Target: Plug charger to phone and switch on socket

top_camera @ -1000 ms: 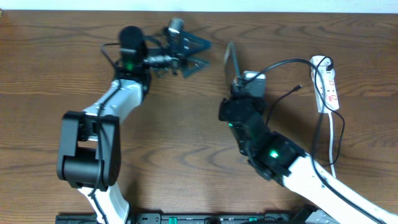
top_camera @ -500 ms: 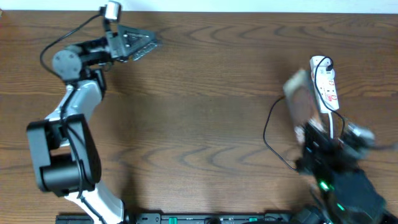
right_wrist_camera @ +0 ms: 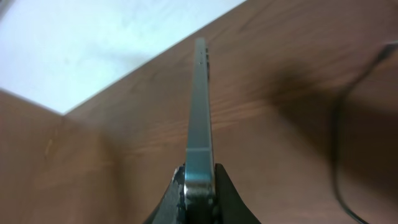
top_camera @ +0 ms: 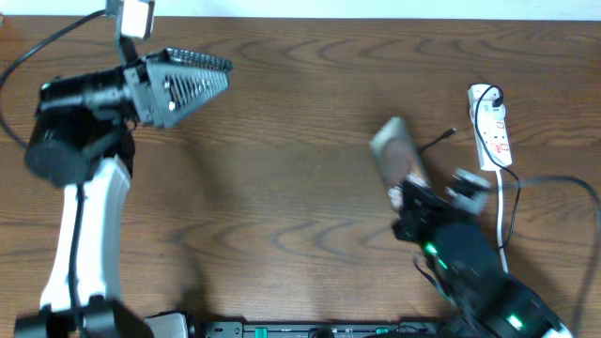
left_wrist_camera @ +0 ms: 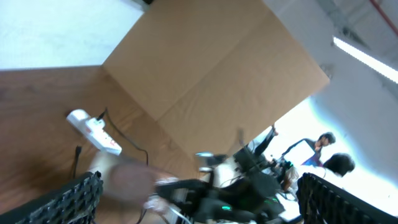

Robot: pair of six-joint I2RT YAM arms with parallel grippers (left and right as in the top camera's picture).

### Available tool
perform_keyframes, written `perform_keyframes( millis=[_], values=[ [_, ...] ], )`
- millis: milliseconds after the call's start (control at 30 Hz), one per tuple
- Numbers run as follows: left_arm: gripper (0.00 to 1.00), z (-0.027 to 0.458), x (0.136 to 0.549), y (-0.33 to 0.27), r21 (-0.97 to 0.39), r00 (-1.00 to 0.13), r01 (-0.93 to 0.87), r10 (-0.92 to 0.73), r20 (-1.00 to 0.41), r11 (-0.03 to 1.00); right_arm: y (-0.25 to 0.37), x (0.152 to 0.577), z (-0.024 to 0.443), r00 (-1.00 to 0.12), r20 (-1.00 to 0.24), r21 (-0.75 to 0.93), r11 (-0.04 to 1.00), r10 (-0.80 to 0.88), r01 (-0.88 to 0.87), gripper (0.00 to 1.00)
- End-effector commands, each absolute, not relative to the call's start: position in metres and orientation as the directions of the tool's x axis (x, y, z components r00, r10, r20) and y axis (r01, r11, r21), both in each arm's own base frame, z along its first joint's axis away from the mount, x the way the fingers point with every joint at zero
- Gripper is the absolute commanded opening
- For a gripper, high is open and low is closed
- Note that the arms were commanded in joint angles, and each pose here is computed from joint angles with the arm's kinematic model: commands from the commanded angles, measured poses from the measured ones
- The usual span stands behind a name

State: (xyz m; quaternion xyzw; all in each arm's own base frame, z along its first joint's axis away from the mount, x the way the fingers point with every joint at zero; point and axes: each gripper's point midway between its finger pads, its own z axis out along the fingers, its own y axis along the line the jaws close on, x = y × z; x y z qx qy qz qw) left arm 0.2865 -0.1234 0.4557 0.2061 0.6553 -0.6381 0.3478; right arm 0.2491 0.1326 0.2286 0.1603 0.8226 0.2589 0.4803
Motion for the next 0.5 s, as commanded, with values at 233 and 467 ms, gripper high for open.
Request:
perform_keyframes(
  millis=[233,467],
  values=[
    [1.0,0.513,0.248,-0.12,-0.585,-0.536,0.803,-0.291,-0.792,0.114,0.203,0.313,0.213,-0.707,-0.611,0.697,0.665,0.356,-0.267,0.01],
    [1.0,0.471,0.355,-0.101,-0.736,-0.516,0.61,-0.558,-0.651,0.294,0.182,0.322,0.224,-0.687,-0.633,0.688,0.665,0.356,-0.29,0.01]
  ],
)
